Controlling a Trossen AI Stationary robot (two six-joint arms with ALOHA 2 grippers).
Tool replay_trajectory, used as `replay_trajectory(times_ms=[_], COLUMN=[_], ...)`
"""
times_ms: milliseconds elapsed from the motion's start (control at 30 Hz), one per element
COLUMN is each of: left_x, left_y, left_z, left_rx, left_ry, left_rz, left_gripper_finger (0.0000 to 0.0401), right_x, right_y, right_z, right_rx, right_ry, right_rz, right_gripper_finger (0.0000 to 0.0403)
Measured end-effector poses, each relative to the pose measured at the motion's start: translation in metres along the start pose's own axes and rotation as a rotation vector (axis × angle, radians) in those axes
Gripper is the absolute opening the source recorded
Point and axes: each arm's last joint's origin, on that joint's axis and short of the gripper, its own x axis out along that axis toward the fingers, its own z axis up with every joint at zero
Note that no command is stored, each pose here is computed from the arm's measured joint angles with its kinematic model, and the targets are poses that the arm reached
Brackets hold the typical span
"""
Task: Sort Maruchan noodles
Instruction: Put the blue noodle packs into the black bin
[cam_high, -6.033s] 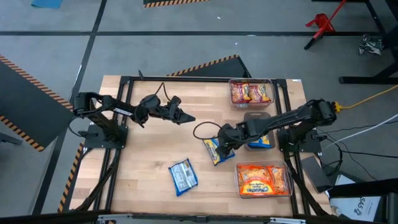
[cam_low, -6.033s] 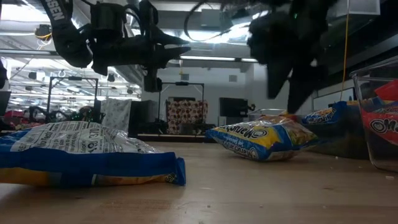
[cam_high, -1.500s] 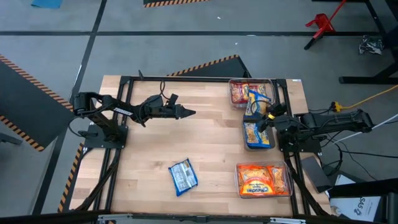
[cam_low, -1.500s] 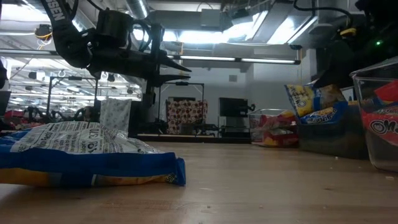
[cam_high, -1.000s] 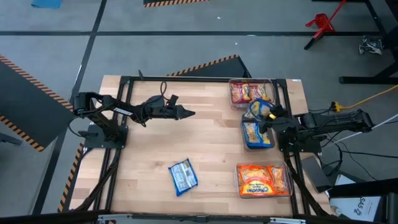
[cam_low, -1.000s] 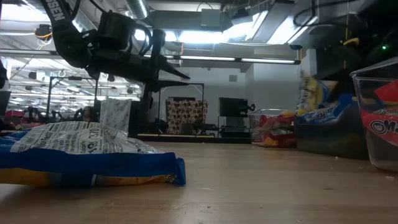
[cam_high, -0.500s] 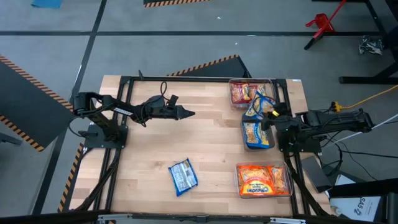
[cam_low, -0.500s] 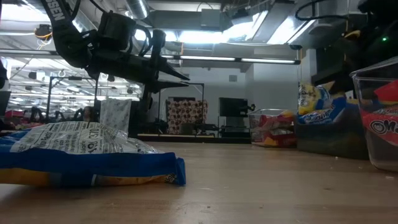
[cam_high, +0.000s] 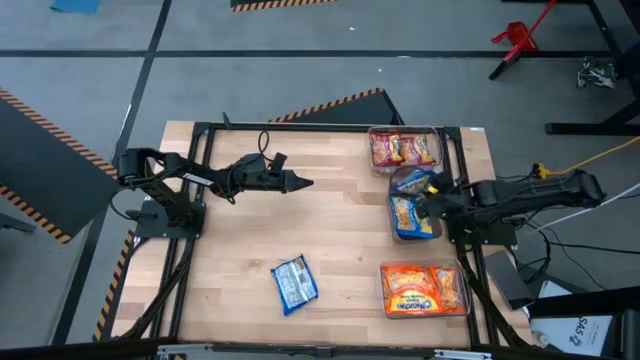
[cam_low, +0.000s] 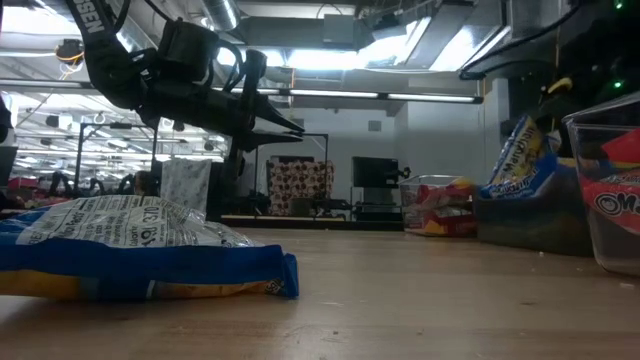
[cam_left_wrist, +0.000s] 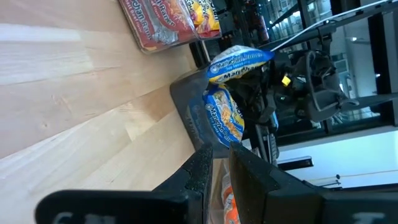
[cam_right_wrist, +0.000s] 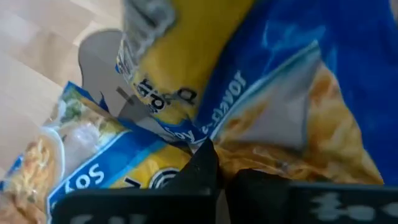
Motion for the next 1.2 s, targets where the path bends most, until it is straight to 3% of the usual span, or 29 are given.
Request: replay_trajectory(times_ms=[300,467,600,700,833,1000,1100,1200], left_x=[0.0,0.0,0.0,0.0,0.0,-0.003,-0.008,-0.016], left_y=[0.0,0.001,0.002,0.002,-0.001,-0.014,-0.027,-0.046], left_z=[0.0,0.0,0.0,0.0,-0.003,-0.01,-0.019,-0.033], left_rx=[0.026,0.034,0.033,0.023,0.001,0.018,0.039,0.064], left_ry=[0.002,-0.006,-0.018,-0.002,0.11,0.322,0.47,0.582], left_rz=[0.004,0.014,0.029,0.021,-0.042,-0.219,-0.31,-0.4], left_gripper_finger=[0.0047,0.0047,0.0047,0.0047,0.0047,0.0032,0.0011,0.0003], right_x=[-0.028,-0.038,-0.039,-0.049,-0.068,-0.086,-0.082,-0.067], right_y=[0.005,0.001,0.0,0.004,0.014,0.041,0.061,0.078], right_z=[0.021,0.026,0.028,0.039,0.058,0.082,0.089,0.086], right_rx=[-0.064,-0.091,-0.096,-0.109,-0.171,-0.223,-0.273,-0.344], right_ry=[0.026,0.05,-0.016,-0.097,-0.18,-0.302,-0.301,-0.226], right_rz=[0.038,0.02,-0.024,0.006,0.125,0.358,0.446,0.445], right_gripper_finger=[0.0016,0.0074,0.0128,0.0156,0.0174,0.0177,0.0177,0.0177])
